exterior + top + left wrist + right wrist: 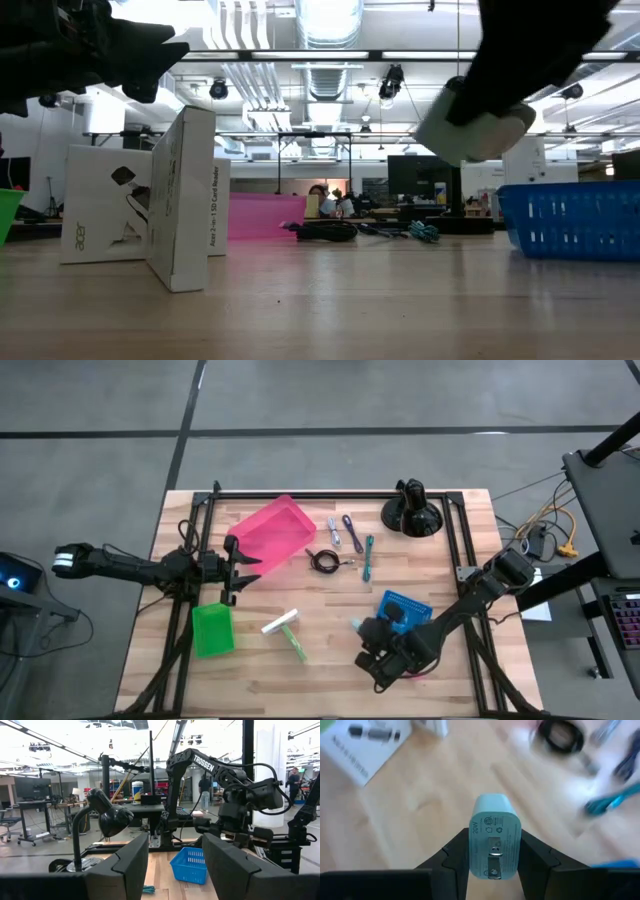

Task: Pick and place items into bin
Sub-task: Put the blue charger adapter into the green bin

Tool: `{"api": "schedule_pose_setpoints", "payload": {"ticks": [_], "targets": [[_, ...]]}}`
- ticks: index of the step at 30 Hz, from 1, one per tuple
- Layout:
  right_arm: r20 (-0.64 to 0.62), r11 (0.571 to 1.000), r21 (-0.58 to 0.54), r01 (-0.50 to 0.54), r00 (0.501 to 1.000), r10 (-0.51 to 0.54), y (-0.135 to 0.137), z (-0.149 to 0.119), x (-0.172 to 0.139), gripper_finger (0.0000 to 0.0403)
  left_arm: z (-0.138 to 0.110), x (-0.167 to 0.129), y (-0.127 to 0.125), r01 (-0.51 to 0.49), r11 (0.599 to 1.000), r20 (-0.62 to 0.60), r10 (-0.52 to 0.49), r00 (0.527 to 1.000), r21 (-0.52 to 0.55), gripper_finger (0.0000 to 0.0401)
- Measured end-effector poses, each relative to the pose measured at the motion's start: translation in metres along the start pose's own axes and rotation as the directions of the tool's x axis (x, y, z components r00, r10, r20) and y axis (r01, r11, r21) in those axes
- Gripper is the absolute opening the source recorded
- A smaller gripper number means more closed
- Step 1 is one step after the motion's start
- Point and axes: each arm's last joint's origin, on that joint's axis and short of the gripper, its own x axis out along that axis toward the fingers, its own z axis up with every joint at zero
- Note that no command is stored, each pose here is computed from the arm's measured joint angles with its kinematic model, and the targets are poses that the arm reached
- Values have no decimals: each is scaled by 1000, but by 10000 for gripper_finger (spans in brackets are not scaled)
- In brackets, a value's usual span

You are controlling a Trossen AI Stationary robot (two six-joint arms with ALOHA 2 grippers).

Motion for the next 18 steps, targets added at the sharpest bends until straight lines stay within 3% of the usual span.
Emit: {"api": "schedule_pose_setpoints", "payload": {"ticks": [9, 18], "targets": [[243, 989, -122, 82, 969, -50, 3, 12, 8, 114, 0, 0, 0, 0, 1000, 0, 0, 1000, 0, 171], [271, 977, -143, 161, 955, -118, -8, 20, 25, 115, 0, 0, 0, 0, 1000, -1, 0, 1000, 0, 171]]}}
